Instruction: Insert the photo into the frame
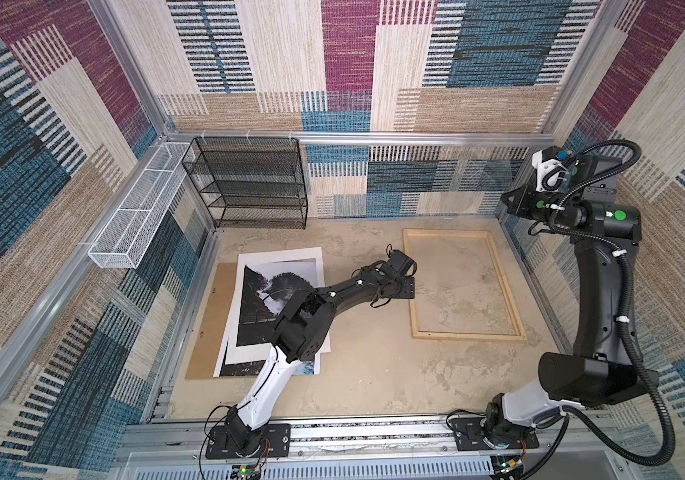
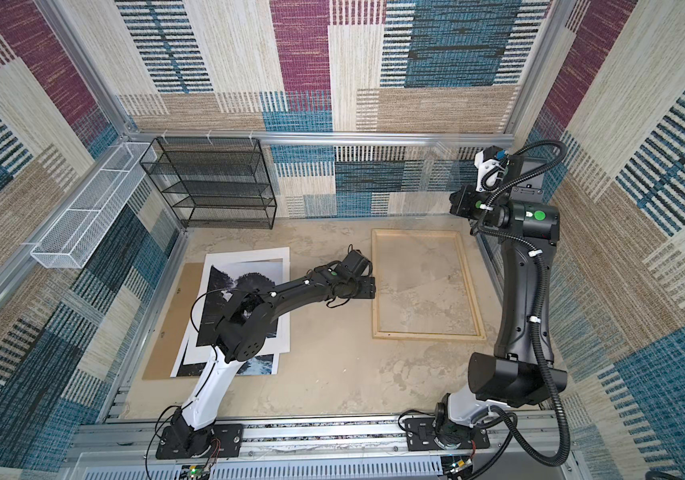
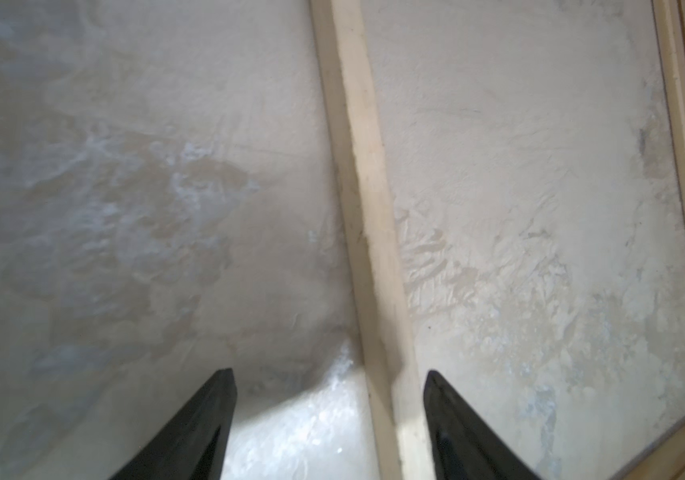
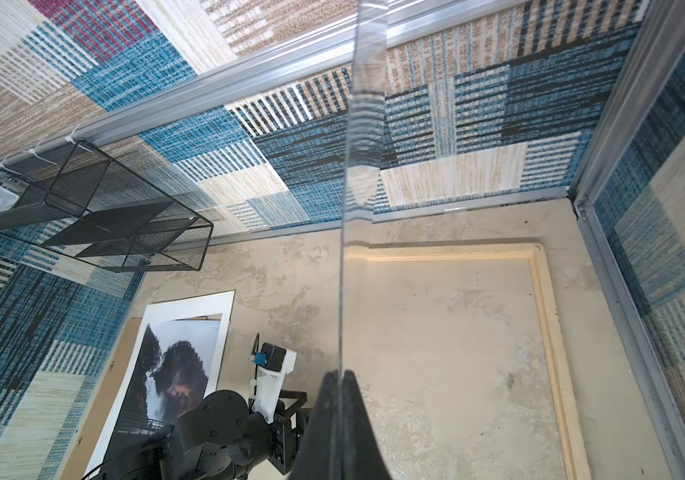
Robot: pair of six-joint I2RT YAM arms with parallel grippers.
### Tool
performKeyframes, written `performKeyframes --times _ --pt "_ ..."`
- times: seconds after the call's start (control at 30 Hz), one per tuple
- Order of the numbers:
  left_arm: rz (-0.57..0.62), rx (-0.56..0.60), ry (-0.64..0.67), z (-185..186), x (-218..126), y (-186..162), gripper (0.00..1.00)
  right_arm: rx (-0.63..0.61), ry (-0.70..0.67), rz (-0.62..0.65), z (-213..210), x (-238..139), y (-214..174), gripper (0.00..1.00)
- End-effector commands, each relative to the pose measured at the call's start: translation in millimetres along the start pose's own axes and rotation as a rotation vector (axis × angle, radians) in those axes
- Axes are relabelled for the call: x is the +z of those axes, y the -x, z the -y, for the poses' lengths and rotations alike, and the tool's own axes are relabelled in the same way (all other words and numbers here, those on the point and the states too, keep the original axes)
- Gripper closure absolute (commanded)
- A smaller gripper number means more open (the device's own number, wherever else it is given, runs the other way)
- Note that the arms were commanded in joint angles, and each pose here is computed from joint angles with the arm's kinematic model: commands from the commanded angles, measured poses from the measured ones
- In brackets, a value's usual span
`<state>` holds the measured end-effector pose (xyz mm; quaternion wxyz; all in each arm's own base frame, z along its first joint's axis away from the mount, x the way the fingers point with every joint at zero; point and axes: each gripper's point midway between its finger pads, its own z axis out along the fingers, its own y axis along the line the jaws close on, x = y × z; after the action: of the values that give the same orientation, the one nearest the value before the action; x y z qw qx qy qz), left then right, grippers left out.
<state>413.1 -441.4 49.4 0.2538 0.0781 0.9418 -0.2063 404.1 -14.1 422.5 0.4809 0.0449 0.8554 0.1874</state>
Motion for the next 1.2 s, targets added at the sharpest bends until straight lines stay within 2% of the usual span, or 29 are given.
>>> performKeyframes --times 0.0,0.1,0.3,0.53,0.7,0.97,1.17 --pt "0.028 0.043 0.022 9 7 5 0.27 -0.027 0.001 0.036 0 -5 5 1.0" --pt "0.023 0.067 0.071 10 16 5 0.35 -0.027 0.009 0.042 2 -6 2 1.0" --pt "0.022 0.069 0.147 -3 20 6 0.6 -0.023 0.016 0.045 5 -6 -5 1.0" --pt "0.021 0.053 0.186 -18 17 6 0.79 -0.022 0.051 0.052 2 -5 -12 1.0" --pt "0.014 0.007 0.246 -51 3 1 0.84 -0.013 0.118 0.053 -5 -1 -22 1.0" --pt "0.038 -0.119 0.366 -124 -42 -19 0.85 0.043 0.247 0.028 -14 14 -45 1.0" --pt "0.039 -0.171 0.437 -159 -63 -33 0.85 0.116 0.39 0.005 -25 24 -63 1.0"
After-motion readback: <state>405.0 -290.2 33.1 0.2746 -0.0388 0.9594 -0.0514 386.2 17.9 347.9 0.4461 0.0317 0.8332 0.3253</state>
